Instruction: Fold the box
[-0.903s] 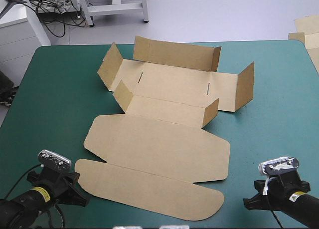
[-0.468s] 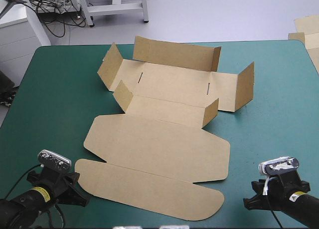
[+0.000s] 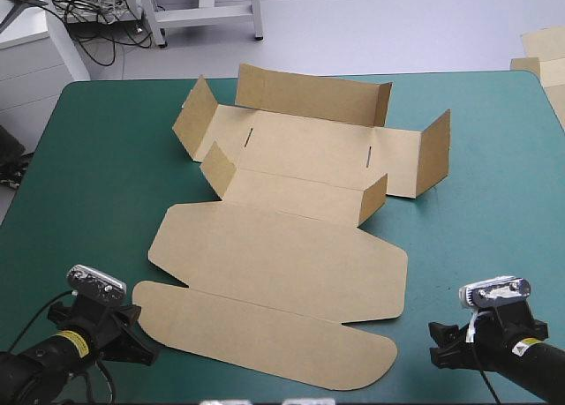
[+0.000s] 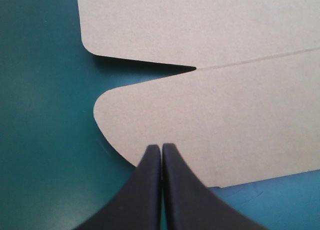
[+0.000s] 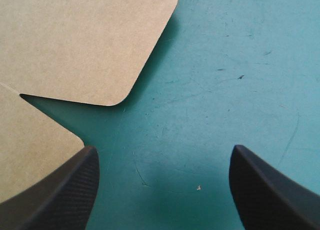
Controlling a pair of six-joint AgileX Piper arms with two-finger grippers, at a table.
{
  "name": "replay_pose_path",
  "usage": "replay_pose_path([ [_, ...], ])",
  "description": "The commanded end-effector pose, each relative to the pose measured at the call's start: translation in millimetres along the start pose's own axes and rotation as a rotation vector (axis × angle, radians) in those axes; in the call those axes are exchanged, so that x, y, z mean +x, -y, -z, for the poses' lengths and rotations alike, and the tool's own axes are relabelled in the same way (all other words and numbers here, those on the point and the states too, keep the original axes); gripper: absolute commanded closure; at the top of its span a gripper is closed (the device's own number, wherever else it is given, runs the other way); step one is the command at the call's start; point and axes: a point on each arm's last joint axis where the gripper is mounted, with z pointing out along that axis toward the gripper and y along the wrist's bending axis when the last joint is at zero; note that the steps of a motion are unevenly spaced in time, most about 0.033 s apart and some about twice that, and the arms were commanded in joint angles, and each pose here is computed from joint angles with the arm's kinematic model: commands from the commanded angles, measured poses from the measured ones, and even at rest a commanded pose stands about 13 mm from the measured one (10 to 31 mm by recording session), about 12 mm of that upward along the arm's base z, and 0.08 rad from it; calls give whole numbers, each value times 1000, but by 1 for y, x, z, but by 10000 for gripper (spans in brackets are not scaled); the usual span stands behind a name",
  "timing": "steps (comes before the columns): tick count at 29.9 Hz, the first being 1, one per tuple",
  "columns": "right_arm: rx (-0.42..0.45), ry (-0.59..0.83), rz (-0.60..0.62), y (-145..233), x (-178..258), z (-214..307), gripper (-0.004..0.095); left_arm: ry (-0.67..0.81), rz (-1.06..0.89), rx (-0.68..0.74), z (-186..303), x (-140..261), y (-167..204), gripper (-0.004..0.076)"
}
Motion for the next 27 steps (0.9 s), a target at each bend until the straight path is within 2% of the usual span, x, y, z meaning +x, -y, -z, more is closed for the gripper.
replay_pose_path([
  [1,-5,62,-37,-1,-10,5,232,69,12,0,5,-11,0,734],
  [5,-22,70,-76,-4,-15,12,232,69,12,0,5,-11,0,734],
  [13,-38,204,-141,-10,-52,47,232,69,12,0,5,-11,0,734],
  [23,-71,103,-217,7,-119,42,232,69,12,0,5,-11,0,734],
  [27,-116,64,-257,17,-147,27,233,69,12,0,5,-11,0,734],
])
